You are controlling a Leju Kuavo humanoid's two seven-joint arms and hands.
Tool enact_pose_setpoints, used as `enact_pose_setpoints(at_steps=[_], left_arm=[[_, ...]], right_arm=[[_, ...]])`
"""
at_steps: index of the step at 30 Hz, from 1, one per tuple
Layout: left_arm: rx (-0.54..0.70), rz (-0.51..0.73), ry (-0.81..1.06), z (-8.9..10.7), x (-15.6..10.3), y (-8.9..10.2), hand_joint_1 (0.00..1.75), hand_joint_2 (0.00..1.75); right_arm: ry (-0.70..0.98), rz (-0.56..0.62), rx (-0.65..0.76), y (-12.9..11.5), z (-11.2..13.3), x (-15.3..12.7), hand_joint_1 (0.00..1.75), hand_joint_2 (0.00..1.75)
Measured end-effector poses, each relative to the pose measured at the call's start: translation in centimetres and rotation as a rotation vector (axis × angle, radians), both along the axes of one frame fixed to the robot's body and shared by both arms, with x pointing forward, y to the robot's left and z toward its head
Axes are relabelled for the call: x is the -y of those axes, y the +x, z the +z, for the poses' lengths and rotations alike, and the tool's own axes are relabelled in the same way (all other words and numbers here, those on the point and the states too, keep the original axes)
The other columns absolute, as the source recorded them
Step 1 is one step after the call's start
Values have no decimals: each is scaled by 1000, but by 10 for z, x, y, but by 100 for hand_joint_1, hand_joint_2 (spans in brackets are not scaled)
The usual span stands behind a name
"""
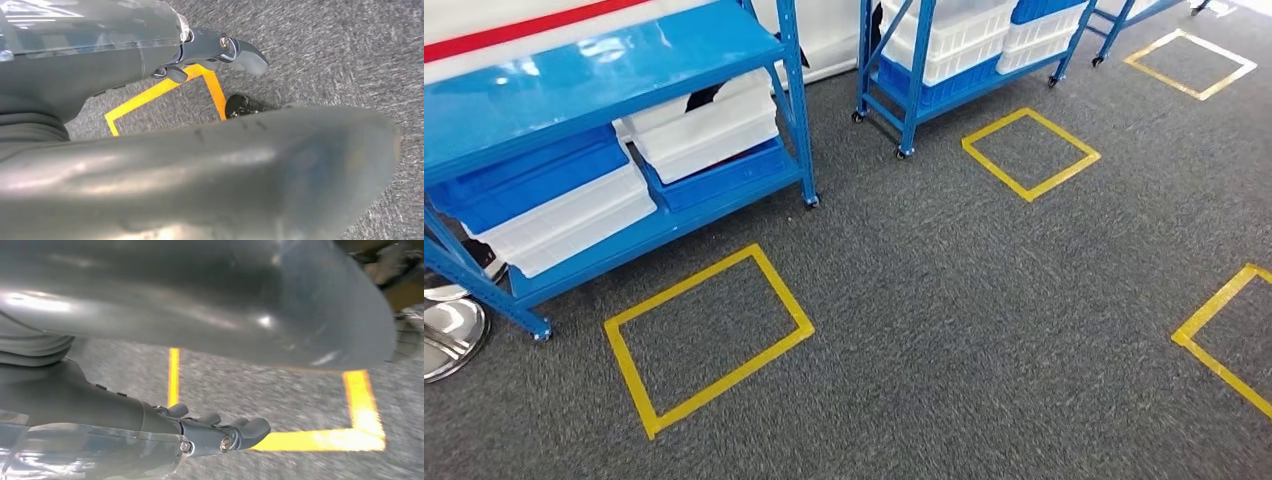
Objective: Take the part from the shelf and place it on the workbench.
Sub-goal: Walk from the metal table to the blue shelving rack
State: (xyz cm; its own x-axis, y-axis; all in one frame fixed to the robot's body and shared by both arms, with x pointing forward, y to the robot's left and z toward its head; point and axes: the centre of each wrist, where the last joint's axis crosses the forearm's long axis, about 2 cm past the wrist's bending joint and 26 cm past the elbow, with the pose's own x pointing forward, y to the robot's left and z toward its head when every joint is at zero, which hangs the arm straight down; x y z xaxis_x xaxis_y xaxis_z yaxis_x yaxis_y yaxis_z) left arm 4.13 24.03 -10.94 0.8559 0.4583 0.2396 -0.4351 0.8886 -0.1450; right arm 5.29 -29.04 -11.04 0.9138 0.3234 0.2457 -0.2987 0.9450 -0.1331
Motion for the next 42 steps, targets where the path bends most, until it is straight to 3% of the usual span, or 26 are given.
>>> enact_pose_setpoints(at_steps=[13,22,30,42], left_arm=[[-22,30,-6,0,1,0,0,0],[-44,143,-39,0,1,2,0,0],[-65,163,-44,0,4,-6,0,0],[-75,158,-36,0,4,-9,0,0]], right_arm=[[2,-4,-3,-1,0,0,0,0],[7,2,7,0,0,-1,0,0],[-2,11,-29,-13,-2,2,0,0],[-52,-23,-26,-12,-1,3,0,0]])
